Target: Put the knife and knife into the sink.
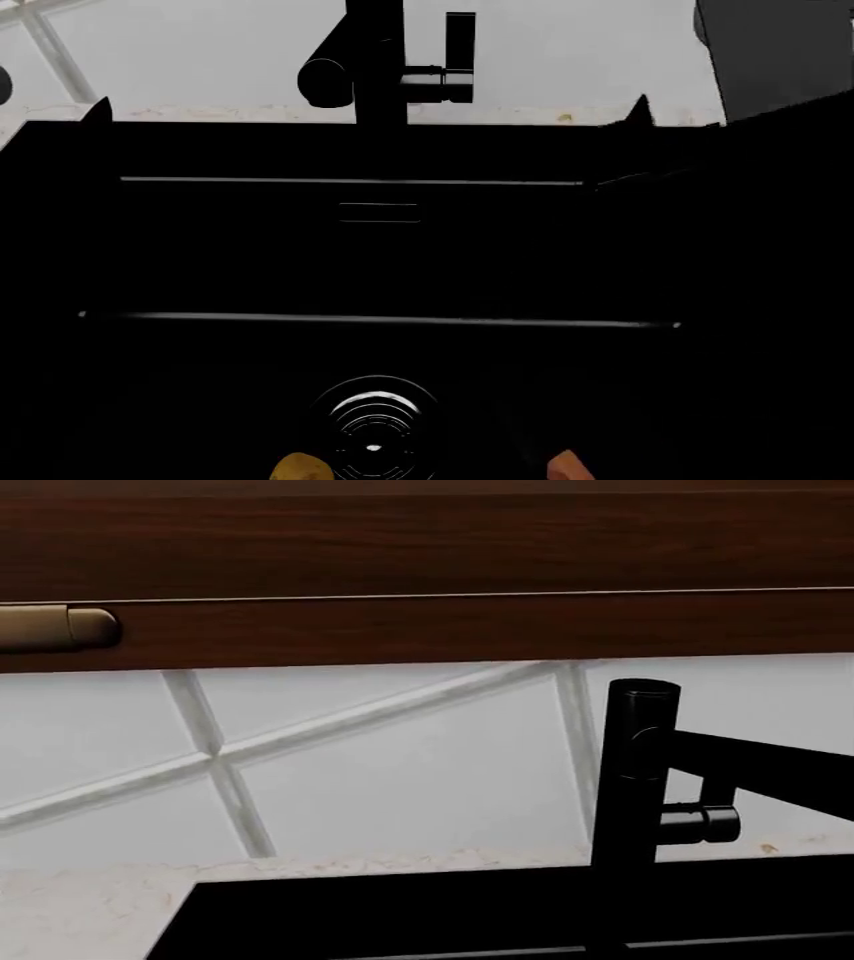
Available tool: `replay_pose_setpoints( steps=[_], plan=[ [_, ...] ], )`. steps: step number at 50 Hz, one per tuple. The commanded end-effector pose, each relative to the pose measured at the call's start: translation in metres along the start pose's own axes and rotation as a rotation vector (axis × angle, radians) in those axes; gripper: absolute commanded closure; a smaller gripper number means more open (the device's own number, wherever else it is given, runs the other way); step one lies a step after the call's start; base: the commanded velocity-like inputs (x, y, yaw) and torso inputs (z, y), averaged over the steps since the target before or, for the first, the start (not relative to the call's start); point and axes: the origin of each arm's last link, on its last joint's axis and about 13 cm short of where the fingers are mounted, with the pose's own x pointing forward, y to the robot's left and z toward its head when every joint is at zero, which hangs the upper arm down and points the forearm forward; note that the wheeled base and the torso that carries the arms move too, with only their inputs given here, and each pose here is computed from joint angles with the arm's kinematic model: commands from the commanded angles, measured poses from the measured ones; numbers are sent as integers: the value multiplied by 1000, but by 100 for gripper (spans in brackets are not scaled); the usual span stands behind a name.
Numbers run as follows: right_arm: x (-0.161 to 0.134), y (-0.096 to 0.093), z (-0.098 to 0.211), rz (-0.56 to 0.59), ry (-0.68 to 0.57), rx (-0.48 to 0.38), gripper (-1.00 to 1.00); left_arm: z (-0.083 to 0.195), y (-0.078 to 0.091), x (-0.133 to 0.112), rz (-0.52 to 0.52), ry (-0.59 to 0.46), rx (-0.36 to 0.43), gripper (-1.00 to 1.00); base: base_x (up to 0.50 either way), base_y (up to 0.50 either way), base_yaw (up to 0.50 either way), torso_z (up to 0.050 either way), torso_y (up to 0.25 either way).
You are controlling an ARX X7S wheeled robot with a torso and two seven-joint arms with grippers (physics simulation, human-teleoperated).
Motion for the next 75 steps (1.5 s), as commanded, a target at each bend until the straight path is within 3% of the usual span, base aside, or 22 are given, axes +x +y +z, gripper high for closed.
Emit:
replay_pose_setpoints(
  steps=[1,5,10,14,18,20,28,52,61,75],
  plan=[
    [-11,-2,-22,-194,-309,115,-100,-1,0,0,-2,-1,-3,-100,0,0,0,0,0],
    [-8,6,-35,-155,-369,181,-100,0,0,-2,0,-3,-1,-100,0,0,0,0,0],
    [-16,15,-49,-130,-389,135,-100,1,1,-5,7,-9,-7,-100,0,0,0,0,0],
    [-25,20,-56,-133,-365,205,-100,3,1,-7,2,-17,-1,-100,0,0,0,0,0],
    [-33,22,-61,-119,-347,193,-100,2,2,-8,6,-19,-3,-100,0,0,0,0,0],
    [-37,22,-64,-100,-333,142,-100,2,2,-8,9,-19,-6,-100,0,0,0,0,0],
    [-50,9,-70,-114,-298,102,-100,3,2,-10,15,-24,6,-100,0,0,0,0,0],
    [-46,3,-74,-135,-291,118,-100,2,1,-10,16,-36,25,-100,0,0,0,0,0],
    [-42,4,-76,-123,-290,130,-100,11,11,-32,75,-42,48,-100,0,0,0,0,0],
    [-41,3,-80,-123,-289,134,-100,24,46,-94,274,-19,72,-100,0,0,0,0,0]
  ],
)
